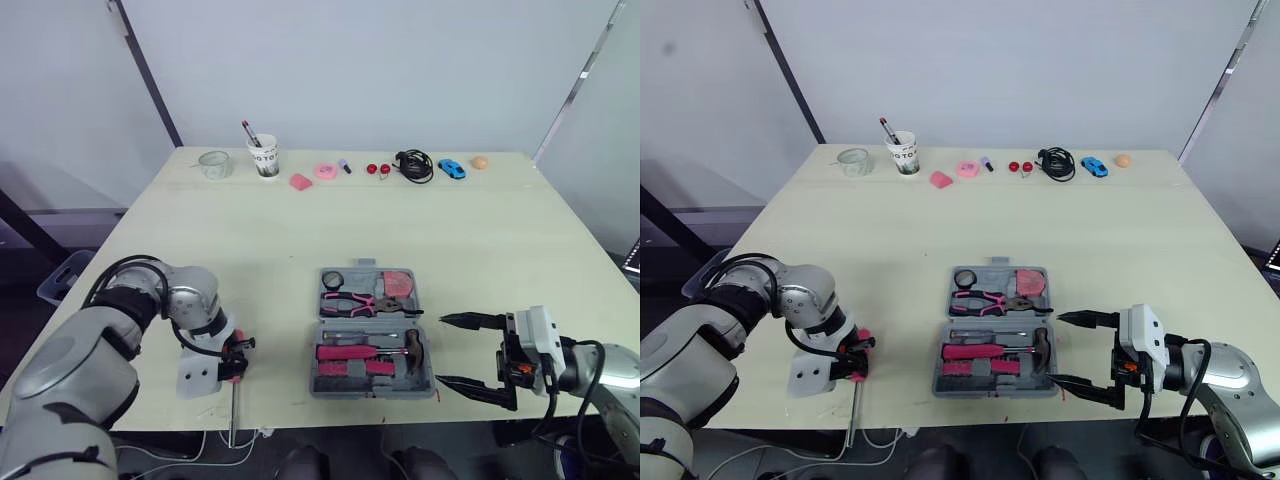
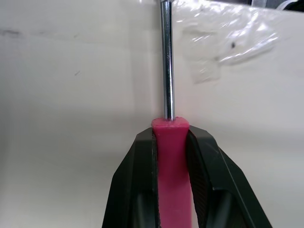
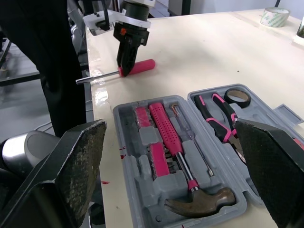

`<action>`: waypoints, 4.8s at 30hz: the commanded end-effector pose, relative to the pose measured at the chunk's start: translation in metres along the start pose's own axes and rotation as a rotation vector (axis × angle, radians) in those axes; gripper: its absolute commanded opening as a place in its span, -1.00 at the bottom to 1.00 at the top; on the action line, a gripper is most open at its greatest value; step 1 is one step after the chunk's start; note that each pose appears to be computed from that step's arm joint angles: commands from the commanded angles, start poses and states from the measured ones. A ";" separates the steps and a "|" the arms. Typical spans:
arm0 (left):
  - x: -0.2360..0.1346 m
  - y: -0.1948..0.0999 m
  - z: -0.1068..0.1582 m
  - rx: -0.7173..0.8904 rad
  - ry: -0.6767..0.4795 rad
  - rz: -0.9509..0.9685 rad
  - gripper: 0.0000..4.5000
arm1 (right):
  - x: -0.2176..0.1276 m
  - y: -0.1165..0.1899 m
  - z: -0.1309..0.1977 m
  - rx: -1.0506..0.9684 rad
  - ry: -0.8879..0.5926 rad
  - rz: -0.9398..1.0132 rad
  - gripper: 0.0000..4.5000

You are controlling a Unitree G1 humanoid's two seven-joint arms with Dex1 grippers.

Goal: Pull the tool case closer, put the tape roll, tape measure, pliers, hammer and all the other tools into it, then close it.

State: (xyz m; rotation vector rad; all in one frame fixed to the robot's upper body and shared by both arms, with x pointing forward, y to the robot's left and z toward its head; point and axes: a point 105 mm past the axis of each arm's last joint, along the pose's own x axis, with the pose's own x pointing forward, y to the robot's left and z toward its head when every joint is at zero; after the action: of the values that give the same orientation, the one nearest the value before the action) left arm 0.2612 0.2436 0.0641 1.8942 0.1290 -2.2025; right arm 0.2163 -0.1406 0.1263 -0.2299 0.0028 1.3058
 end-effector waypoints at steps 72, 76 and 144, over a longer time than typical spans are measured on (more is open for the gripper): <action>-0.005 0.033 -0.014 -2.264 -0.152 1.731 0.98 | 0.005 -0.014 0.005 -0.068 -0.059 0.015 1.00; 0.003 0.030 -0.012 -2.239 -0.144 1.779 0.98 | 0.005 -0.016 0.005 -0.072 -0.055 0.015 1.00; 0.007 0.150 0.052 -1.154 -0.398 0.646 -0.74 | -0.021 -0.011 0.001 -0.018 0.010 -0.043 1.00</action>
State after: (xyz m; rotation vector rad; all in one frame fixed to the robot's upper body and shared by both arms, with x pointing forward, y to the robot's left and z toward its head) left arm 0.2454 0.0908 0.0736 0.6815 0.5185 -1.4381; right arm 0.2217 -0.1603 0.1221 -0.2347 0.0245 1.2617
